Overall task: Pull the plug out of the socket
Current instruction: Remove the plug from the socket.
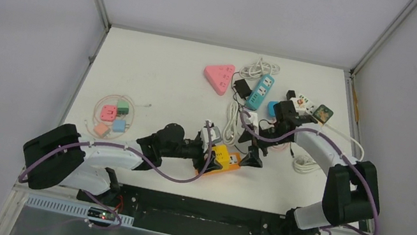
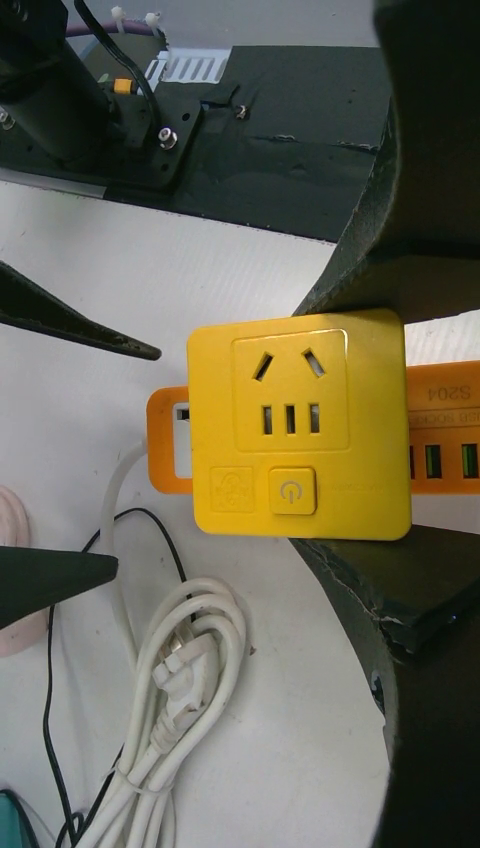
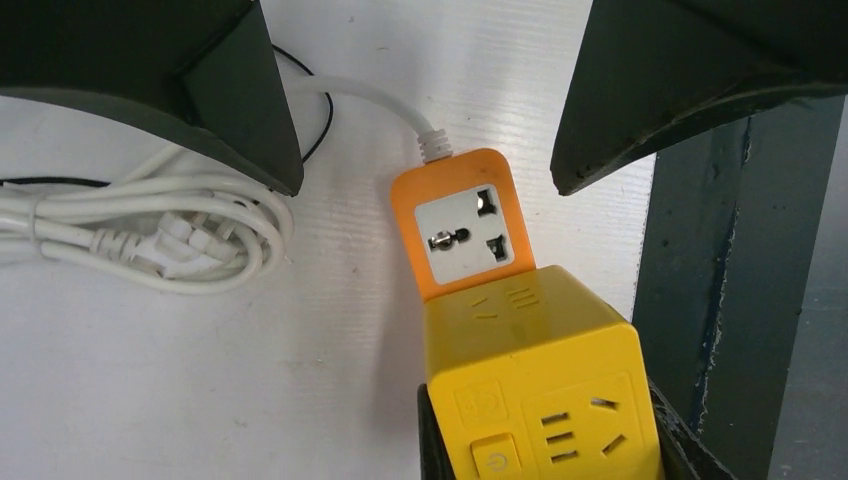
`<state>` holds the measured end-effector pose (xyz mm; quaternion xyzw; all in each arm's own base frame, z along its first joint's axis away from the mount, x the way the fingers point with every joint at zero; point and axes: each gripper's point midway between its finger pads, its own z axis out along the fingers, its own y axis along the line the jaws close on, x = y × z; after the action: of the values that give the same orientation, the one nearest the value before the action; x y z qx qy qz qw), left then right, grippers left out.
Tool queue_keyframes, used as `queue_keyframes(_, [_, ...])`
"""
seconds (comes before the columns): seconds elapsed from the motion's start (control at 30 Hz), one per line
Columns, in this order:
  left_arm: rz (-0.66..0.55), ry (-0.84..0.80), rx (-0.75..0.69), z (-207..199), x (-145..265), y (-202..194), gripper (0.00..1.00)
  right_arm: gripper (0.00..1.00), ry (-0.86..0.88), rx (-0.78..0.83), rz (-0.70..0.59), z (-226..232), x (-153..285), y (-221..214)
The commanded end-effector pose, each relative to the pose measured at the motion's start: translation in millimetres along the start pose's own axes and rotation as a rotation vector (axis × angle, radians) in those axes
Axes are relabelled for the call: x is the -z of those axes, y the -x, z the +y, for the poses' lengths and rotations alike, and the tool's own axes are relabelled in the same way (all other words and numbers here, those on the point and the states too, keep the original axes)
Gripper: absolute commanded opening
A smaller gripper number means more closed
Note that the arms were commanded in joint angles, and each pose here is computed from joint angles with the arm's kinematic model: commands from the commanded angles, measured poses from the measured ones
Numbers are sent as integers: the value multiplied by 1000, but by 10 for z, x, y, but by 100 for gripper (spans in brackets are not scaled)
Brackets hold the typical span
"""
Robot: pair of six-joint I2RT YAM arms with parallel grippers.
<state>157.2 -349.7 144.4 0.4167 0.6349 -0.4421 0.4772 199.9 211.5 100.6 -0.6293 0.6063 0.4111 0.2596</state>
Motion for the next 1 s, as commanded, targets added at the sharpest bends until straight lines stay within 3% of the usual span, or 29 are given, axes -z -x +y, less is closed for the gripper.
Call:
queue_keyframes(0.0, [-163,-104,-55,-248,-7,447,0,100,-8,127,-5,-15,-80,123])
queue_keyframes(0.27, [-179,-93,-101,-214,-47,511,0,100,122,142,10,231,-112,82])
queue_keyframes(0.73, [-295,-66,-94,-244,148,702,0,99,33,185,95,82,-266,-13])
queue_keyframes(0.97, [-336,-72,-93,-254,143,770,0,91,60,267,87,212,-301,69])
